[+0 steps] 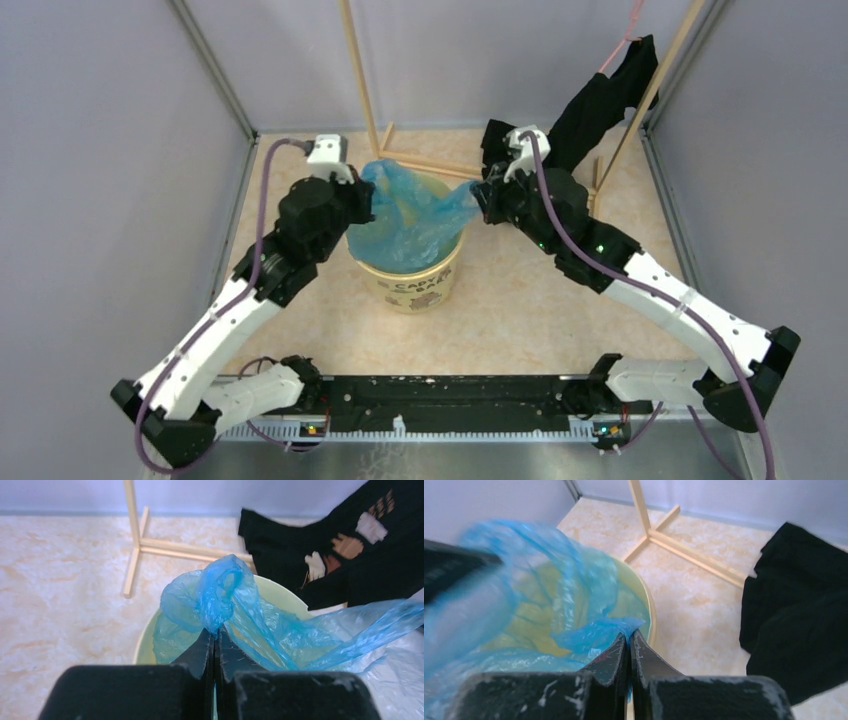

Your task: Put the trash bags into the trash bin

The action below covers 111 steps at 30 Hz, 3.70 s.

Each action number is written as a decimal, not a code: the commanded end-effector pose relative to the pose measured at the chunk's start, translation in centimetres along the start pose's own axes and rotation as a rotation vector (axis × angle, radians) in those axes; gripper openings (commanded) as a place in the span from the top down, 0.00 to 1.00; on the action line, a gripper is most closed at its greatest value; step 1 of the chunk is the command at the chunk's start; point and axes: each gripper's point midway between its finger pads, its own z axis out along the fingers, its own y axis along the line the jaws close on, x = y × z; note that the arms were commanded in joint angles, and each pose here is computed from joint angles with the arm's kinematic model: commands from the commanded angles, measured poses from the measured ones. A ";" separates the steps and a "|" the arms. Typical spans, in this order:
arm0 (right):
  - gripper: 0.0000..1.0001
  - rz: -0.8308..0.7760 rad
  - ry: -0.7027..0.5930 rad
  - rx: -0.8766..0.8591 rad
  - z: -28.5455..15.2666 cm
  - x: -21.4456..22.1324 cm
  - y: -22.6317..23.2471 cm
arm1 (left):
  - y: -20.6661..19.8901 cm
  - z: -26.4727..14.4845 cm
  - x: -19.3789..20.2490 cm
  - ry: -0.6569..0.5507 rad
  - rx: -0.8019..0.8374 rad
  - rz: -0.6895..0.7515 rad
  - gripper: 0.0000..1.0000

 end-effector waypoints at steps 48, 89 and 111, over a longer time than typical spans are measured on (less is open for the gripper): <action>1.00 0.175 0.008 -0.310 -2.6 2.2 4.8 | -9.2 -10.1 4.7 0.313 0.158 0.093 0.41; 1.00 0.022 0.104 -0.129 2.3 4.2 2.5 | -1.3 1.4 2.2 0.053 0.150 -0.135 1.00; 0.42 0.471 0.156 -0.175 -3.9 5.0 3.5 | 2.1 -7.8 3.9 -0.161 0.197 -0.405 0.98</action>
